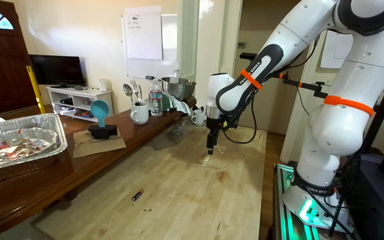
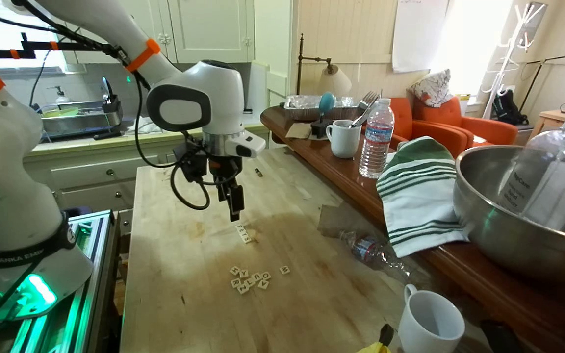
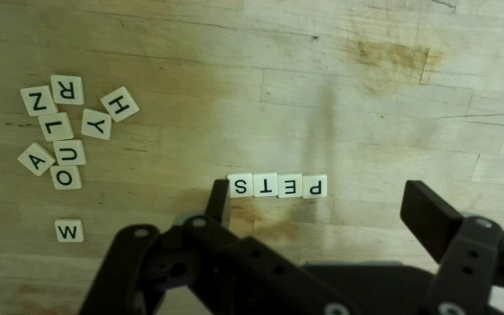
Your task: Put one letter block to in the line to make a word
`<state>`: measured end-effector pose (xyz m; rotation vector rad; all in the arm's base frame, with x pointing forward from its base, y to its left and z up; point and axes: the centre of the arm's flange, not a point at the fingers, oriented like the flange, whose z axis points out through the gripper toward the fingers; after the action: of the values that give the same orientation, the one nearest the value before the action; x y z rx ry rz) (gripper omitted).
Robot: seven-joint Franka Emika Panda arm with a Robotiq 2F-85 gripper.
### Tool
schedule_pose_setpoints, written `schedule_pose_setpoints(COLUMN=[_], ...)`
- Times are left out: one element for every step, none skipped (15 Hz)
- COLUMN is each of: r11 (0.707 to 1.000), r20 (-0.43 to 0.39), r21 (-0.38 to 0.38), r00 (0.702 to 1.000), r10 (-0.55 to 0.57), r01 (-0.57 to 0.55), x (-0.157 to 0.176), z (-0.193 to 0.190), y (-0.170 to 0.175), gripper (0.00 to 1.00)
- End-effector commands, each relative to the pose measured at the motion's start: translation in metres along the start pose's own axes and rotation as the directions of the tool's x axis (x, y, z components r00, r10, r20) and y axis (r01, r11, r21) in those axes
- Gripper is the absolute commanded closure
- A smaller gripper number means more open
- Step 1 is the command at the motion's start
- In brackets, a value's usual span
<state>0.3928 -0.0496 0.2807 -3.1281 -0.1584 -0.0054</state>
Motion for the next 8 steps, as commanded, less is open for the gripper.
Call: schedule_pose_setpoints(r11=[1.000, 1.000, 1.000, 1.000, 1.000, 0.999, 1.000, 1.000], r20=[0.016, 0.015, 0.017, 0.018, 0.018, 0.019, 0.019, 0.015], r21=[-0.006, -0.006, -0.009, -0.011, -0.014, -0.015, -0.015, -0.008], r00=[1.000, 1.000, 1.000, 1.000, 1.000, 0.999, 0.999, 1.000], r10=[-0.010, -0.012, -0.015, -0.020, -0.025, -0.028, -0.027, -0.022], r01=[0.010, 0.012, 0.015, 0.020, 0.025, 0.028, 0.027, 0.022], x=[-0.0079, -0.0081, -0.0083, -0.0085, -0.0085, -0.0083, -0.0078, -0.0067], z=[-0.0090, -0.0100, -0.0106, -0.0111, -0.0112, -0.0116, -0.0121, -0.0128], y=[-0.0050, -0.0049, -0.0048, -0.0047, -0.0045, -0.0042, -0.0035, -0.0025], gripper=[0.00, 0.00, 0.00, 0.00, 0.00, 0.00, 0.00, 0.00])
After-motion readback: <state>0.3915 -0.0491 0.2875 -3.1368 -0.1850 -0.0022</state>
